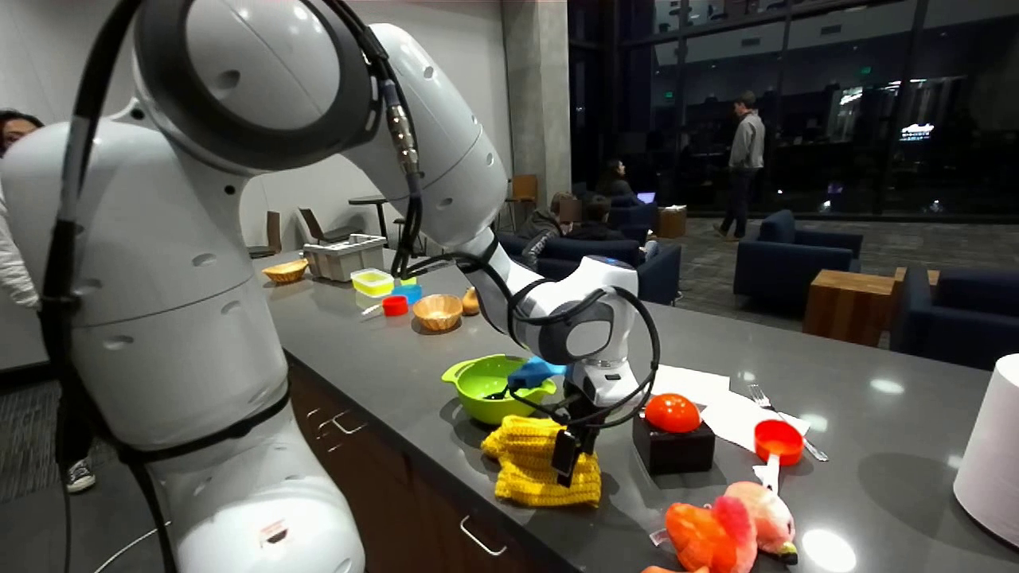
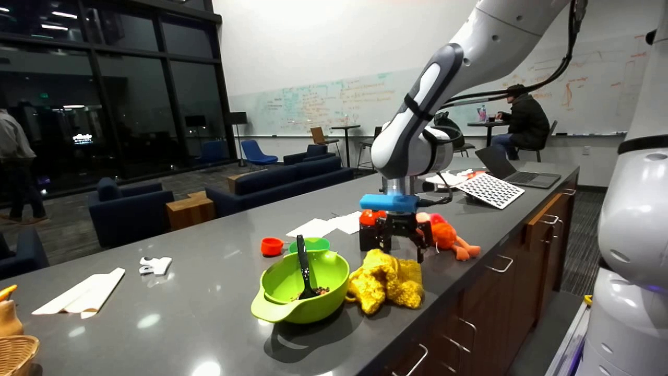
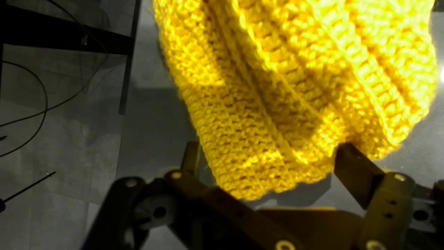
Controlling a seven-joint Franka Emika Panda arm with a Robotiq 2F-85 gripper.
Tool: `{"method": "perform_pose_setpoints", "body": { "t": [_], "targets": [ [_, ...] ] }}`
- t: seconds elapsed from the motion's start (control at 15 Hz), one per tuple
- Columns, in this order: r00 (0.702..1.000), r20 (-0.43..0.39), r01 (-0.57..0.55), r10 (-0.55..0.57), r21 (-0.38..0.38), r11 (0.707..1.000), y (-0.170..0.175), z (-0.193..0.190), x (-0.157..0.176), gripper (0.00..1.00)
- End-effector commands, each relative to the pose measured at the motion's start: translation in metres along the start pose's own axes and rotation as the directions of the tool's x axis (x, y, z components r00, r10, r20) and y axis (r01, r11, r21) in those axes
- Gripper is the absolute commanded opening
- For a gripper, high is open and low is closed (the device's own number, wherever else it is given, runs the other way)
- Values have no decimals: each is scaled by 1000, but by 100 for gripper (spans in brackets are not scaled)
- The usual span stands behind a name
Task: Place the orange knitted item to the right of the green bowl
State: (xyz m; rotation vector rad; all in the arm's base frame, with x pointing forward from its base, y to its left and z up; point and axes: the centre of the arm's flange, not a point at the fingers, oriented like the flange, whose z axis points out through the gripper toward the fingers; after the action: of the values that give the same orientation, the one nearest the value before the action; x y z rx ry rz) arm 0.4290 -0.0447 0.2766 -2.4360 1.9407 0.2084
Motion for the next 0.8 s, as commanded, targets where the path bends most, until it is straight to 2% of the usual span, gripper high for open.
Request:
{"method": "perform_pose_setpoints", "body": {
  "t": [0.0,0.2,0.27,0.33,0.47,0.53,0.73],
  "targets": [
    [1000,4,16,-17,61,998,-5,24,6,100],
    [999,11,29,-30,99,995,-11,36,9,100],
    [999,12,36,-37,108,993,-12,40,11,75],
    [999,12,44,-46,115,992,-13,43,11,73],
    [998,14,62,-64,120,991,-16,38,12,63],
    [997,6,79,-80,116,990,-18,34,11,62],
    [990,-36,136,-133,87,987,-23,9,8,45]
  ]
}}
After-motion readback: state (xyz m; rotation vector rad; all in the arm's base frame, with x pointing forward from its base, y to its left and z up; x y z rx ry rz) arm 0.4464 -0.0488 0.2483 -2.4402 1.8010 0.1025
